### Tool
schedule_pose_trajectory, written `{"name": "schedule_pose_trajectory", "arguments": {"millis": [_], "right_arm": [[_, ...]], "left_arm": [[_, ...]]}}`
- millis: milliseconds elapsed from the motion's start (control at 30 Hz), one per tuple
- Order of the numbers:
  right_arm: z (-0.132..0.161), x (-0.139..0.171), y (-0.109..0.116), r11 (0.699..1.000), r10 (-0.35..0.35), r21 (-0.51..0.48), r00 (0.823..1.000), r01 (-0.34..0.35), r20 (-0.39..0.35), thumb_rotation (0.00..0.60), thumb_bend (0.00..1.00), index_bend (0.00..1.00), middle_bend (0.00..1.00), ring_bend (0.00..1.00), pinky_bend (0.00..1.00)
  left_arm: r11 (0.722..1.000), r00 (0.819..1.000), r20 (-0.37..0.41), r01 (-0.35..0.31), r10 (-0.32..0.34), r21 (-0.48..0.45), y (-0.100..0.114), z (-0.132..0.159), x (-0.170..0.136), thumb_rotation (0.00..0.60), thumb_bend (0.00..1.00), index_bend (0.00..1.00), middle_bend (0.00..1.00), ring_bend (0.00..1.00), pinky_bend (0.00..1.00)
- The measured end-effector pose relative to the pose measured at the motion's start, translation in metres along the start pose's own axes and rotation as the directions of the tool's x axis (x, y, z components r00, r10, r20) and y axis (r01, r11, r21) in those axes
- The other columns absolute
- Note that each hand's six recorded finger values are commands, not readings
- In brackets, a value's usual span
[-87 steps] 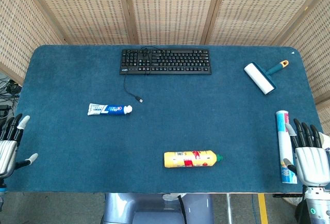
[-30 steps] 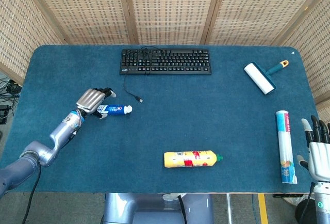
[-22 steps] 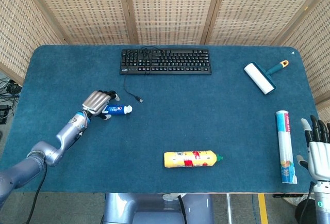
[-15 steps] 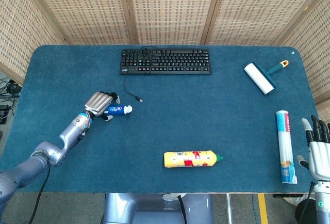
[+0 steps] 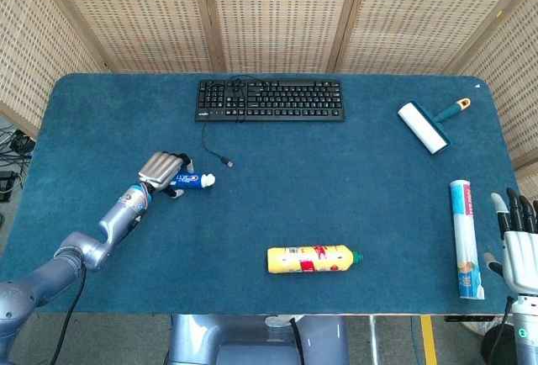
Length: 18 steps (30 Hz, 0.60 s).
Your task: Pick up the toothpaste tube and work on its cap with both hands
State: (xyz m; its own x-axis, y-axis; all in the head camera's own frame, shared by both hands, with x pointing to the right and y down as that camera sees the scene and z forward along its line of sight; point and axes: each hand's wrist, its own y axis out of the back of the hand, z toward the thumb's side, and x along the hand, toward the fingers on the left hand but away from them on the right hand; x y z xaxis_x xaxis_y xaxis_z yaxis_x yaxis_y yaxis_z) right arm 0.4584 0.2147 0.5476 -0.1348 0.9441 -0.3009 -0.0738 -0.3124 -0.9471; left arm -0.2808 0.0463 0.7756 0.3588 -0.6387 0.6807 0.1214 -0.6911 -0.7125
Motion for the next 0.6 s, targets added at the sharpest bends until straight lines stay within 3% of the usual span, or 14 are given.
{"name": "schedule_pose_trajectory", "arguments": {"millis": [600], "right_arm": [[-0.0013,-0.0007,-0.0011,1.000,0.007,-0.002,1.000,-0.007,0.006,0.600,0.00,0.00,0.00,0.00,0.00]], "left_arm": [[0.999,0.999,0.001,-0.050,0.050,-0.012,0.0029,0.0027,0.0012,0.600,0.42,0.67,0.49,0.52,0.54]]}}
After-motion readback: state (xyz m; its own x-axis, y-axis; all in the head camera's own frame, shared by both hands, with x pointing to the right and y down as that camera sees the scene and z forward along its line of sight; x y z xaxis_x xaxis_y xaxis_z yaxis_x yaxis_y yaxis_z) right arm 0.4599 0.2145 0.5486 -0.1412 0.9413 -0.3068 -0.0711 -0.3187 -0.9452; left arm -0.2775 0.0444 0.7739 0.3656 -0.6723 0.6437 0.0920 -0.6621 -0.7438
